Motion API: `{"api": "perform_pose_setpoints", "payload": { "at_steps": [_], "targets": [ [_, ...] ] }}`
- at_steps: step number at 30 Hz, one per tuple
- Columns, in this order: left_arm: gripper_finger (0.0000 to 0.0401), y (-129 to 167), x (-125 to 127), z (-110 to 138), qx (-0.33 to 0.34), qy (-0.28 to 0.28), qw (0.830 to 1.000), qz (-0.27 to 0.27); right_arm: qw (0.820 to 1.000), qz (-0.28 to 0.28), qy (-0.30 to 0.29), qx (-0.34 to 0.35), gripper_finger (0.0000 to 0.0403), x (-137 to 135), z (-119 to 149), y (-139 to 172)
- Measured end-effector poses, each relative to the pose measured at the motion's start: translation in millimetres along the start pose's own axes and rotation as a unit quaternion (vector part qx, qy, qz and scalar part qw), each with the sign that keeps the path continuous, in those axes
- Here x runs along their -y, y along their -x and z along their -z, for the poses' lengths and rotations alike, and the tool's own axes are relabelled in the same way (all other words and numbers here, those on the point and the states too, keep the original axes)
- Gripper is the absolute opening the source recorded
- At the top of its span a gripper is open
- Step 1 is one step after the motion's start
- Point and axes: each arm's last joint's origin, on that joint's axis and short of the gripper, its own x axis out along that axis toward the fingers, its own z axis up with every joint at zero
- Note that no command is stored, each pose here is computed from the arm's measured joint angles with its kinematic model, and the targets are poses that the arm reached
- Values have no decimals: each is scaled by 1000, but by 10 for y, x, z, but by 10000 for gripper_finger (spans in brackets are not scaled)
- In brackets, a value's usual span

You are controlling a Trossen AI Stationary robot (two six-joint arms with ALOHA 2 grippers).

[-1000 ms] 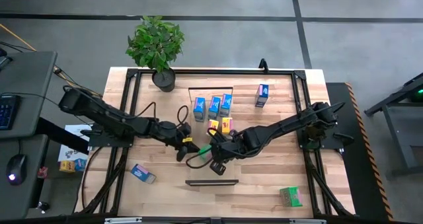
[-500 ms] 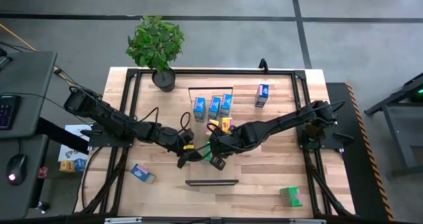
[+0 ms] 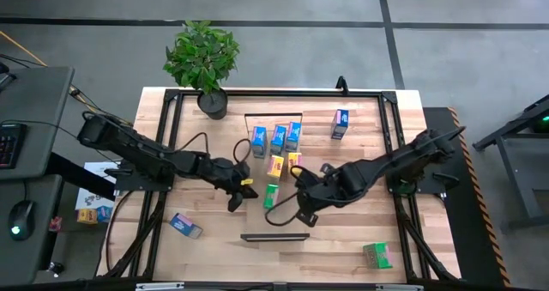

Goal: Stack cereal on shelf
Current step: Put the top green cereal box on the shelf

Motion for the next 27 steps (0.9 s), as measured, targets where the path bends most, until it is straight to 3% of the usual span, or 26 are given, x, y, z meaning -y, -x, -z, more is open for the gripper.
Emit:
{"api": "perform_pose_setpoints", "payload": {
  "at_steps": [4,8,12,27],
  "targets": [
    [0,-120,34,62,0,-61,998,16,1000,15,-14,23,0,13,49,96],
    [0,-174,53,135,10,-147,989,-28,999,20,-14,28,0,9,62,107],
    [0,-201,88,192,5,-215,976,-34,999,20,-14,29,0,9,60,106],
    [0,-611,75,235,9,-170,985,-23,999,24,-15,35,0,10,56,105]
  ]
}}
